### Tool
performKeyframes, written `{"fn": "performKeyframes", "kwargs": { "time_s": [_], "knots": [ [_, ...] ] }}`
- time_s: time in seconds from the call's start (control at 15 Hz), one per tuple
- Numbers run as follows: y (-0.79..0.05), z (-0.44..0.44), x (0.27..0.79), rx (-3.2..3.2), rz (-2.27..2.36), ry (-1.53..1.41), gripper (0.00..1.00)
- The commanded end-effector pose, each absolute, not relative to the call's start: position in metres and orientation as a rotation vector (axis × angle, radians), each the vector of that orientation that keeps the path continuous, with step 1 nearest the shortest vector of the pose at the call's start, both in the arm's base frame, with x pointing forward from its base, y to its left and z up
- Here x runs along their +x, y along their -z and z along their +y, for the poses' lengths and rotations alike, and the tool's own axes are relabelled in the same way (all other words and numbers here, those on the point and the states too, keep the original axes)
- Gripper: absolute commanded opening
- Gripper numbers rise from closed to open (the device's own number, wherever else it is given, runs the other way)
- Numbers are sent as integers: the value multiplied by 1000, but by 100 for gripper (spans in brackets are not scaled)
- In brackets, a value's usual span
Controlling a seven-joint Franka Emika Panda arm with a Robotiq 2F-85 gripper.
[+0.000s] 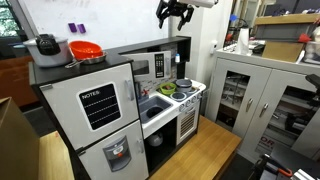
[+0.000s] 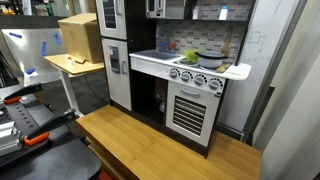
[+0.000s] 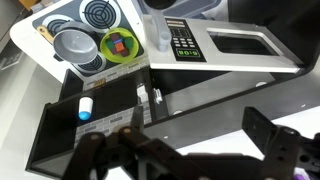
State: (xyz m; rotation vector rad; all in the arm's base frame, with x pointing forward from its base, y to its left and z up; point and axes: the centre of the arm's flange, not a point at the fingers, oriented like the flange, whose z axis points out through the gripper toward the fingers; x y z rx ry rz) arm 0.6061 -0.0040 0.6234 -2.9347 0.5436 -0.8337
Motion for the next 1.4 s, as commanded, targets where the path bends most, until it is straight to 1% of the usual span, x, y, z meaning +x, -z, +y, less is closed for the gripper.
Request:
{"fn": "performKeyframes", "kwargs": {
  "time_s": [0.0, 0.33, 0.6, 1.0, 1.33],
  "knots": [
    [-635, -3, 654, -2966, 561, 797, 100],
    [-607, -9, 709, -2998, 597, 704, 100],
    [-568, -20, 730, -3031, 655, 597, 100],
    [-523, -26, 730, -3083, 674, 446, 100],
    [-507, -7, 703, -3145, 564, 300, 100]
  ]
}}
